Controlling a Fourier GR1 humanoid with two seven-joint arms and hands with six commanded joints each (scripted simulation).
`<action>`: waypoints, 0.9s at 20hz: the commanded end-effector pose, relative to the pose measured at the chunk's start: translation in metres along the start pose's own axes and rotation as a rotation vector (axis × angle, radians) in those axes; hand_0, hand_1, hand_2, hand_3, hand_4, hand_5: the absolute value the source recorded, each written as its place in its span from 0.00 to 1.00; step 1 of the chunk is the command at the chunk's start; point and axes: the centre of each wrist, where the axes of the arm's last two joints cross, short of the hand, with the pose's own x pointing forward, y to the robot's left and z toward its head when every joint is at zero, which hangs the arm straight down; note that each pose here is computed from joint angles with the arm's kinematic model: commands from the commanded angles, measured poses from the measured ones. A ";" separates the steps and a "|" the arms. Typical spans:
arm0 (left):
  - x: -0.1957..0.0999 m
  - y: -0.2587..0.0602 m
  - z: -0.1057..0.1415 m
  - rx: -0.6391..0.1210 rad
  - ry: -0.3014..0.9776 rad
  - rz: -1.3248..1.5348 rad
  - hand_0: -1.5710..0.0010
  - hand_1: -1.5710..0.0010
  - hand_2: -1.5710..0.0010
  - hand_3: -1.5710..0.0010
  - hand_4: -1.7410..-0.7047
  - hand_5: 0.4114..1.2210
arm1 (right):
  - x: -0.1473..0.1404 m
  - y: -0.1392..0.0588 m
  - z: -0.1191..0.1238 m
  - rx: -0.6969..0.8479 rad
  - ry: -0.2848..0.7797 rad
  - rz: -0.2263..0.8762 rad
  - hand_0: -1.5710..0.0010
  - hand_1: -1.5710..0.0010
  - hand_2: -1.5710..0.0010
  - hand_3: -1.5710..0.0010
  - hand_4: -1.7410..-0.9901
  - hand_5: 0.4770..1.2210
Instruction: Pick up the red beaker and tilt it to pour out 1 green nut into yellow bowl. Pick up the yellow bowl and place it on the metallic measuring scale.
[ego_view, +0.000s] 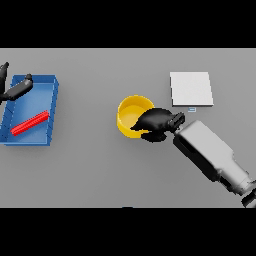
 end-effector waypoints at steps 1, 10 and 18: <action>0.002 0.003 -0.001 0.009 0.001 0.007 1.00 1.00 1.00 1.00 0.91 0.39 | 0.001 -0.001 -0.001 0.008 0.007 -0.005 0.14 0.15 0.18 0.30 0.10 0.93; 0.003 0.003 0.004 0.015 -0.014 0.004 1.00 1.00 1.00 1.00 0.91 0.39 | -0.001 -0.024 0.026 -0.044 0.012 0.002 0.02 0.02 0.06 0.19 0.01 0.99; 0.006 0.002 0.003 0.008 -0.010 0.005 1.00 1.00 1.00 1.00 0.90 0.38 | 0.003 -0.062 0.066 -0.105 0.106 0.031 0.00 0.00 0.01 0.20 0.03 1.00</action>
